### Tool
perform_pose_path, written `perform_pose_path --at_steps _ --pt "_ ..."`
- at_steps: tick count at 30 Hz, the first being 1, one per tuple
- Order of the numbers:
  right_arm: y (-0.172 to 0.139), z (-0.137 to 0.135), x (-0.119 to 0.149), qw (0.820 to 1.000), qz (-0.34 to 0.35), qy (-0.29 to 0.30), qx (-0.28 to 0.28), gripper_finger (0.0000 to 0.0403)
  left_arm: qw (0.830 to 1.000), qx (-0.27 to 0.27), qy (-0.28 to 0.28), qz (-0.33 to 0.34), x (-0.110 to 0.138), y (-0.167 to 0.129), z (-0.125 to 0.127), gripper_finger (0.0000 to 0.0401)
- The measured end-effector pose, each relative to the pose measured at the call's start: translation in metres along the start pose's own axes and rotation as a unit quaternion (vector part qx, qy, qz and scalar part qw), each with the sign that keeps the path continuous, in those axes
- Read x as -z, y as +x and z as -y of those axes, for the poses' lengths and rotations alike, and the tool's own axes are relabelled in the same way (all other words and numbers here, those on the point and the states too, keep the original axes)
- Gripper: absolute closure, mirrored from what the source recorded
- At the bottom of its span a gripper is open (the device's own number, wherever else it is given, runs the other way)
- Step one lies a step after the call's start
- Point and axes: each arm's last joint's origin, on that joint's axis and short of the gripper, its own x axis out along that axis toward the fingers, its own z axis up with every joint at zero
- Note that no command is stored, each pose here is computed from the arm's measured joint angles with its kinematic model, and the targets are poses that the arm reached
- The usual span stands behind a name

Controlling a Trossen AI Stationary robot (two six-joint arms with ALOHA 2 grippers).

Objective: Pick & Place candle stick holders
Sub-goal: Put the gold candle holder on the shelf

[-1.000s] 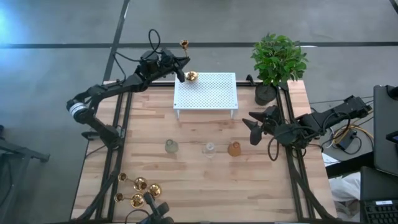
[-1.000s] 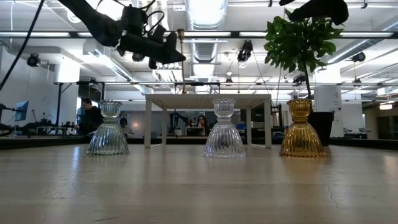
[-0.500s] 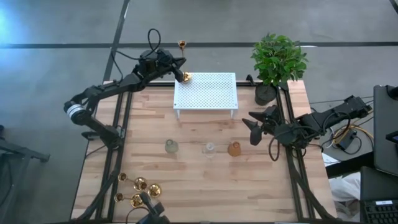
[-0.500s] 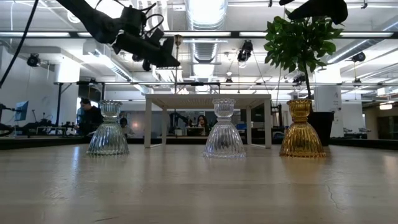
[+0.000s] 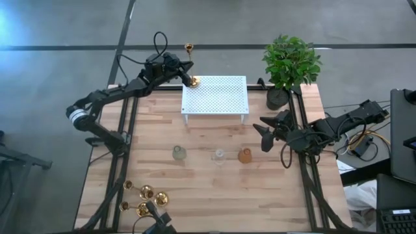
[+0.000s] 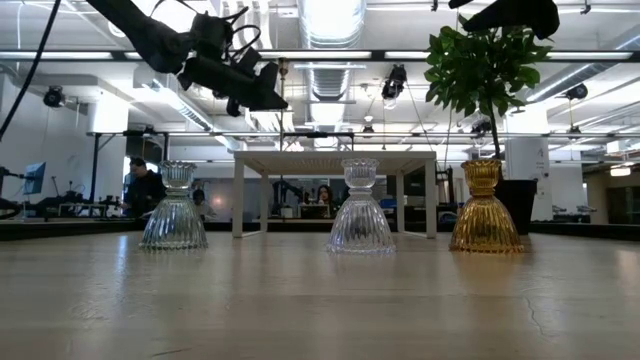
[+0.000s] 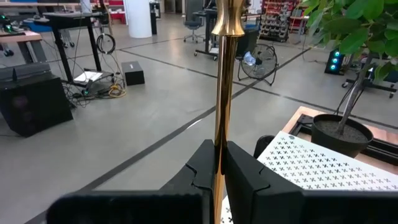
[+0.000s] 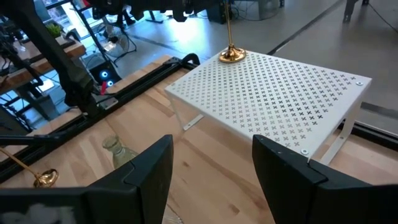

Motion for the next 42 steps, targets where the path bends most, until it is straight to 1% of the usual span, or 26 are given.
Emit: perform_pose_path --at_steps 7,9,12,15,18,23,26,36,42 --pt "0.000 0.000 0.000 1.000 0.000 0.000 0.000 0.0193 1.000 -0.004 -0.013 0.005 0.004 -0.001 -0.002 0.0379" --pt "0.000 0.000 0.000 1.000 0.000 0.000 0.000 0.0193 1.000 -0.002 -0.015 0.004 0.004 -0.001 -0.002 0.0362" --pt "0.000 0.000 0.000 1.000 0.000 0.000 0.000 0.0193 1.000 -0.003 -0.018 -0.016 0.010 -0.001 -0.002 0.0327" --pt "0.000 0.000 0.000 1.000 0.000 0.000 0.000 0.0193 1.000 -0.004 -0.019 -0.012 0.009 -0.001 -0.002 0.0306" --pt "0.000 0.000 0.000 1.000 0.000 0.000 0.000 0.0193 1.000 -0.005 -0.021 -0.013 0.009 -0.001 -0.003 0.0298" --pt "0.000 0.000 0.000 1.000 0.000 0.000 0.000 0.0193 0.999 -0.025 -0.031 -0.012 0.009 -0.001 -0.004 0.0288" --pt "0.000 0.000 0.000 1.000 0.000 0.000 0.000 0.0193 0.999 -0.029 -0.031 -0.010 0.007 -0.003 -0.004 0.0281" --pt "0.000 0.000 0.000 1.000 0.000 0.000 0.000 0.0193 0.999 -0.027 -0.033 0.000 0.000 -0.008 -0.003 0.0238" --pt "0.000 0.000 0.000 1.000 0.000 0.000 0.000 0.0193 0.999 -0.017 -0.037 -0.023 0.001 -0.012 -0.002 0.0214"
